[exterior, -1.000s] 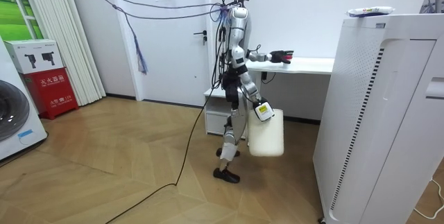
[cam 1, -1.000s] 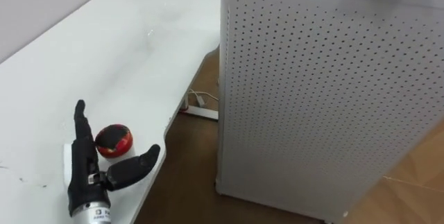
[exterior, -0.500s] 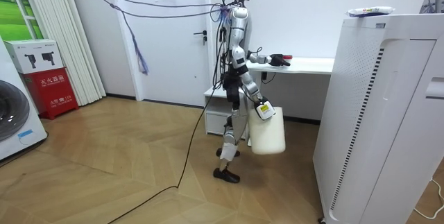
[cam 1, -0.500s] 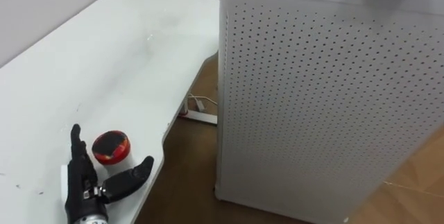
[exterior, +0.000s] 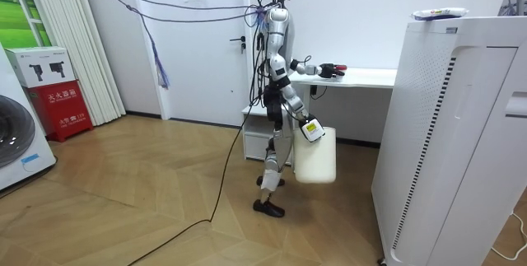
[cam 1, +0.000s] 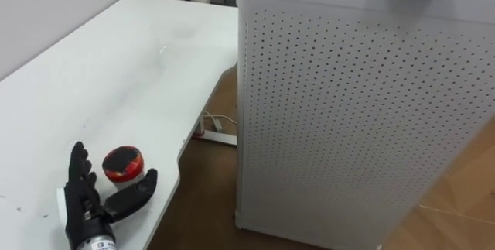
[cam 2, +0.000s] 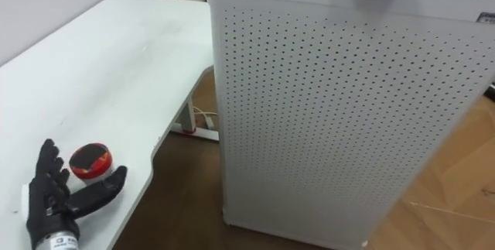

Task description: Pick garbage

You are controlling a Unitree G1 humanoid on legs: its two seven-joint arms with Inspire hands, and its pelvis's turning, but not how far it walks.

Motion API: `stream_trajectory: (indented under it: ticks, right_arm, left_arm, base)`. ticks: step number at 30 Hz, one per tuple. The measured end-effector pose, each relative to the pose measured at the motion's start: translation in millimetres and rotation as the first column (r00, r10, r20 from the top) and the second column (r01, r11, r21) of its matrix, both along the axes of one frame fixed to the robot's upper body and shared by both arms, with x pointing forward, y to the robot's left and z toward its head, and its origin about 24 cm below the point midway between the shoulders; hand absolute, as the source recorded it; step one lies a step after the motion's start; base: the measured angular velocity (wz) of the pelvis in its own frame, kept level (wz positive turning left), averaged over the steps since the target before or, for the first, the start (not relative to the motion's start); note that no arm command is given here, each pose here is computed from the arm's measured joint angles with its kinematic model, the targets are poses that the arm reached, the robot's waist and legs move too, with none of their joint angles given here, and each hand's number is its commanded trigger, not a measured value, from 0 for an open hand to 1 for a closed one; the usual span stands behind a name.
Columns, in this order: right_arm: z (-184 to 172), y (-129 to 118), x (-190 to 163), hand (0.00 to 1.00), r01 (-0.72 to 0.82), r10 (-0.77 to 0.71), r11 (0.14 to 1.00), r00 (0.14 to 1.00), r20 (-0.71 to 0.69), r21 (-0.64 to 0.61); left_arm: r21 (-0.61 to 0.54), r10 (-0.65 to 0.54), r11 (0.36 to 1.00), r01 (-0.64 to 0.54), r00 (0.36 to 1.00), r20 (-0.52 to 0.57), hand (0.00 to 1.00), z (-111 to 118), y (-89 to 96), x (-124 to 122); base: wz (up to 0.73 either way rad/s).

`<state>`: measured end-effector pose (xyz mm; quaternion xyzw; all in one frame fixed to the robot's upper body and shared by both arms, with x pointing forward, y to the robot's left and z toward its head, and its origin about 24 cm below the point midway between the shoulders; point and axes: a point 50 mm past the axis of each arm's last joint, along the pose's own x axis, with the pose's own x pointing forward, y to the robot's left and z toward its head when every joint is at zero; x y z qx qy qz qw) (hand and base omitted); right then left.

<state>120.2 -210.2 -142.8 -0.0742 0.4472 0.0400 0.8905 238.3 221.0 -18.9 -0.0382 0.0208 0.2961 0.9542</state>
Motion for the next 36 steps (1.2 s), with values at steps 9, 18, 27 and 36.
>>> stream_trajectory:
  ticks: [9, 18, 27, 36]
  right_arm:
    - [-0.3, 1.7, 0.0, 1.00, -0.006, 0.006, 1.000, 1.000, -0.002, 0.011]
    - [-1.1, 2.2, -1.4, 1.00, -0.010, 0.011, 1.000, 1.000, -0.015, 0.019]
    - [-0.5, 1.7, 2.3, 1.00, -0.013, 0.013, 1.000, 1.000, -0.021, 0.015]
    - [7.9, 7.5, 27.2, 1.00, -0.035, 0.034, 0.999, 0.998, 0.047, 0.021]
  left_arm:
    - [-0.058, 0.108, 0.992, -0.108, 0.994, -0.006, 1.00, -0.3, 14.7, 1.9]
    - [-0.060, 0.081, 0.995, -0.082, 0.997, -0.017, 1.00, -2.0, 10.8, 2.2]
    - [-0.069, 0.035, 0.997, -0.036, 0.999, -0.023, 1.00, 1.7, 5.1, 5.6]
    - [-0.113, -0.447, 0.884, 0.454, 0.891, 0.083, 1.00, 30.1, -69.3, 21.2]
  base:
    - [0.00]
    - [0.00]
    - [-0.01]
    - [-0.24]
